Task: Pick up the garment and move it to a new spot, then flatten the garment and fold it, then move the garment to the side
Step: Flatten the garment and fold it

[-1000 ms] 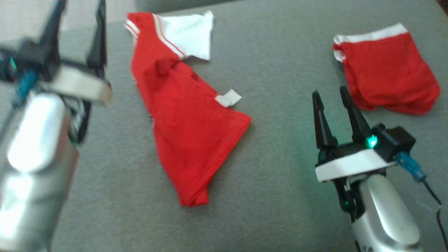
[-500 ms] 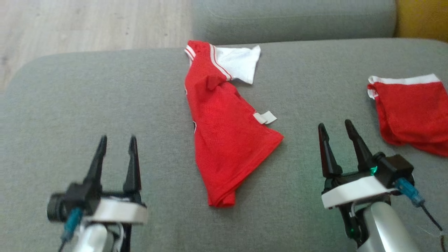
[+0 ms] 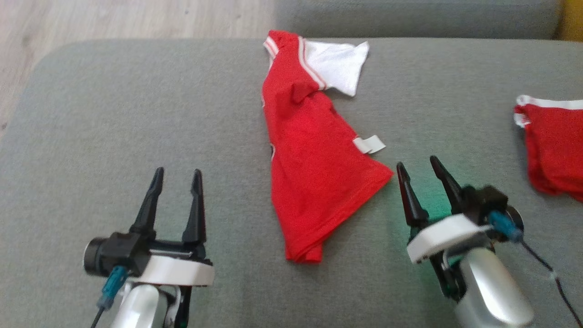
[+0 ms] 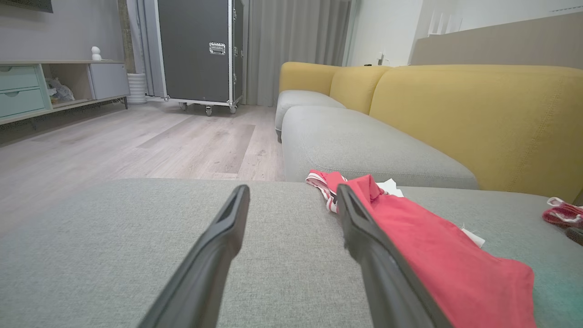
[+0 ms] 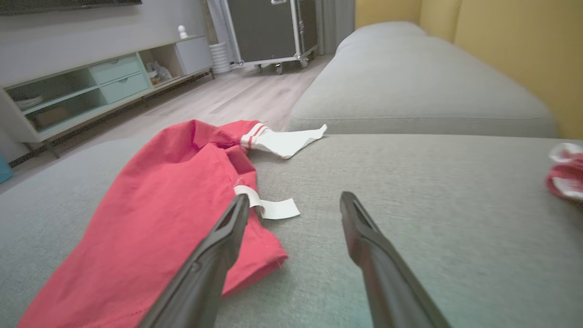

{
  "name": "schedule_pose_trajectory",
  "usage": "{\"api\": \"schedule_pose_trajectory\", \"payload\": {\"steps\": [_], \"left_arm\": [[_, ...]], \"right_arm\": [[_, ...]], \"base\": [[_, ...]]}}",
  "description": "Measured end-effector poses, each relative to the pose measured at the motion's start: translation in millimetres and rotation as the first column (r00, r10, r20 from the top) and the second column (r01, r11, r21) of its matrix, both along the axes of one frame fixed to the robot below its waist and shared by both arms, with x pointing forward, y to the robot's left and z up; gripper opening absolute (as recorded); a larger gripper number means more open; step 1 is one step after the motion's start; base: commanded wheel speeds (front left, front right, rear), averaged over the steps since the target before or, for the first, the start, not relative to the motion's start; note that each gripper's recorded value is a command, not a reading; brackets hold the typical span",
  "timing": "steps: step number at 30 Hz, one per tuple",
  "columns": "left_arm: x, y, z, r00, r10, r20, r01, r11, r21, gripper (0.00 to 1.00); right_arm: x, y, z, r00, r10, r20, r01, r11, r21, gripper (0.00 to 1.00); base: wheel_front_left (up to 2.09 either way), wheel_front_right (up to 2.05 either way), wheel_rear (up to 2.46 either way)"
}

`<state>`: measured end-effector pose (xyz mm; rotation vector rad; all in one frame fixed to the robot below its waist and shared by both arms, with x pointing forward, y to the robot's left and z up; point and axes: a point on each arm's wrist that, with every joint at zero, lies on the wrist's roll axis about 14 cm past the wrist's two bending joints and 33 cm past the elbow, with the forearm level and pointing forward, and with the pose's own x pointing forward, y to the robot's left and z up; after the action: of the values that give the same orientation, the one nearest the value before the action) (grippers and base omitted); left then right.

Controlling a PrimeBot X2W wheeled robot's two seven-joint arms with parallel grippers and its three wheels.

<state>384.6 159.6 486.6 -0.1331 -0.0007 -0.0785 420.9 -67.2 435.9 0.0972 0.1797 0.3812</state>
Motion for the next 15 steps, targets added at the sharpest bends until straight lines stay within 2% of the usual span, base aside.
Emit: {"api": "schedule_pose_trajectory", "payload": {"steps": [5, 10, 12, 13, 14, 15], "left_arm": [[1.2, 4.9, -8.9, 1.000, 0.011, -0.025, -0.011, 1.000, 0.005, 1.00], [-1.5, 13.5, -14.1, 0.998, 0.038, -0.042, -0.038, 0.999, 0.009, 1.00], [-3.2, 17.2, -16.1, 0.998, 0.050, -0.049, -0.050, 0.999, 0.006, 1.00], [-3.6, 18.7, -16.3, 0.997, 0.055, -0.050, -0.054, 0.998, 0.007, 1.00], [-3.6, 19.8, -16.1, 0.997, 0.058, -0.049, -0.058, 0.998, 0.010, 1.00], [-3.4, 20.3, -15.4, 0.997, 0.061, -0.047, -0.060, 0.998, 0.009, 1.00]], "right_arm": [[15.6, 25.1, -25.9, 0.991, 0.069, -0.117, -0.071, 0.997, -0.017, 1.00], [8.3, 37.1, -64.1, 0.960, 0.110, -0.258, -0.129, 0.990, -0.059, 1.00], [8.2, 40.9, -67.7, 0.955, 0.122, -0.269, -0.144, 0.988, -0.064, 1.00], [10.7, 41.7, -66.5, 0.956, 0.122, -0.267, -0.144, 0.988, -0.062, 0.47], [14.0, 41.7, -63.9, 0.959, 0.120, -0.258, -0.140, 0.988, -0.061, 0.00], [16.8, 40.5, -61.1, 0.962, 0.115, -0.246, -0.134, 0.989, -0.061, 0.00]], "base": [[0.00, 0.00, 0.00], [0.00, 0.00, 0.00], [0.00, 0.00, 0.00], [0.00, 0.00, 0.00], [0.00, 0.00, 0.00], [0.00, 0.00, 0.00]]}}
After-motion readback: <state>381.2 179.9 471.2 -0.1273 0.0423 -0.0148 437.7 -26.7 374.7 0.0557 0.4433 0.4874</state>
